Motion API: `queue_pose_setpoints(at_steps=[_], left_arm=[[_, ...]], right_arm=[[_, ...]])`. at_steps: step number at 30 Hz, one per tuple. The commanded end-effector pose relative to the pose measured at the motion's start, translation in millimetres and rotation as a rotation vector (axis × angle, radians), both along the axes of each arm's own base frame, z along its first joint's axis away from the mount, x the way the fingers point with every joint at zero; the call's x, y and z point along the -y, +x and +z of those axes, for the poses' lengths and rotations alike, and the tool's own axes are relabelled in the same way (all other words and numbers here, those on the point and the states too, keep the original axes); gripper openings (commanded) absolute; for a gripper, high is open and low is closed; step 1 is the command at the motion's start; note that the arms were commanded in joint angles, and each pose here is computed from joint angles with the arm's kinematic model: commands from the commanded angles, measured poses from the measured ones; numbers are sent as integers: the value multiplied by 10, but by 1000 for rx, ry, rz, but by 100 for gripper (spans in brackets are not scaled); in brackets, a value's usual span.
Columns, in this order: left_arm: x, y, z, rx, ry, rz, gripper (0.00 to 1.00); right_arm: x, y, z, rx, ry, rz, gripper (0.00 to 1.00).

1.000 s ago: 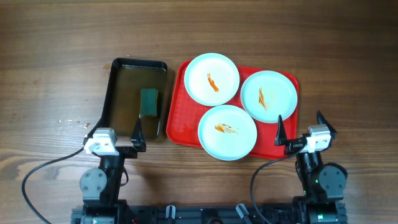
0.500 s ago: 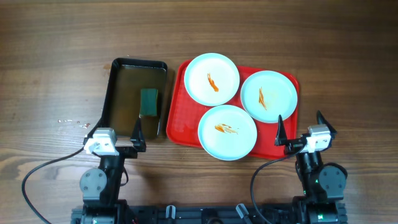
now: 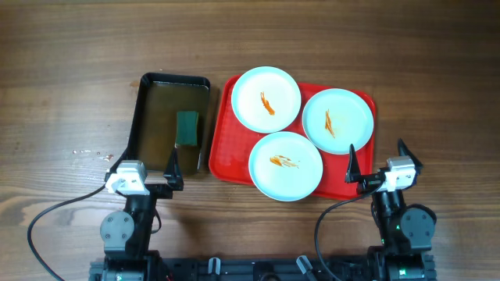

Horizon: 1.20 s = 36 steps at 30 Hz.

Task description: Clean dirty plates on tray and stack at the side

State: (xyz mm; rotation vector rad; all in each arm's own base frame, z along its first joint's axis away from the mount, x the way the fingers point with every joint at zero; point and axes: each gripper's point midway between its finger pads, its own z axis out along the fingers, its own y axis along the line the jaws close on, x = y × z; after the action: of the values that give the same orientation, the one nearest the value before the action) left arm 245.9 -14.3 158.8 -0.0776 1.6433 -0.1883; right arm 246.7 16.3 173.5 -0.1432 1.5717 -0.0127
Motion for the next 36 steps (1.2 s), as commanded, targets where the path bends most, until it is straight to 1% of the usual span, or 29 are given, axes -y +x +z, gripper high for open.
queue_pose_setpoints(at_steps=[1, 13, 14, 16, 18, 22, 24, 26, 27, 28, 30, 33, 36], left_arm=[[0, -4, -9, 2, 4, -4, 100], [0, 1, -33, -9, 4, -4, 100], [0, 3, -45, -14, 2, -4, 100], [0, 10, -81, -34, -45, 0, 100], [-1, 16, -124, -55, -73, 4, 100], [-33, 28, -130, -118, -71, 25, 100], [-33, 38, -109, -167, -70, 27, 100], [-34, 47, -112, -225, -68, 30, 100], [-33, 53, -113, -254, -68, 30, 100], [-33, 63, -121, -317, -67, 32, 100], [-32, 86, -105, -400, -65, 35, 100], [-16, 148, -54, -528, -65, 31, 100], [94, 216, 72, -659, -87, -24, 100]], right_arm=[[1, -1, 6, 4, -5, 1, 100], [-13, 0, -3, 0, -1, 9, 100], [-13, 2, -10, -4, 15, 9, 100], [-13, 9, -38, -26, 118, 7, 100], [-14, 20, -86, -54, 147, 5, 99], [-42, 7, -138, -167, 152, 13, 100], [-140, 5, -100, -221, 162, 65, 100], [-168, 7, -90, -283, 220, 70, 100], [-168, 8, -98, -330, 251, 60, 100], [-199, 9, -104, -391, 275, 67, 100], [-260, 16, -85, -482, 284, 90, 100], [-268, 17, -69, -650, 285, 72, 100], [-259, 16, -45, -843, 281, 39, 100]])
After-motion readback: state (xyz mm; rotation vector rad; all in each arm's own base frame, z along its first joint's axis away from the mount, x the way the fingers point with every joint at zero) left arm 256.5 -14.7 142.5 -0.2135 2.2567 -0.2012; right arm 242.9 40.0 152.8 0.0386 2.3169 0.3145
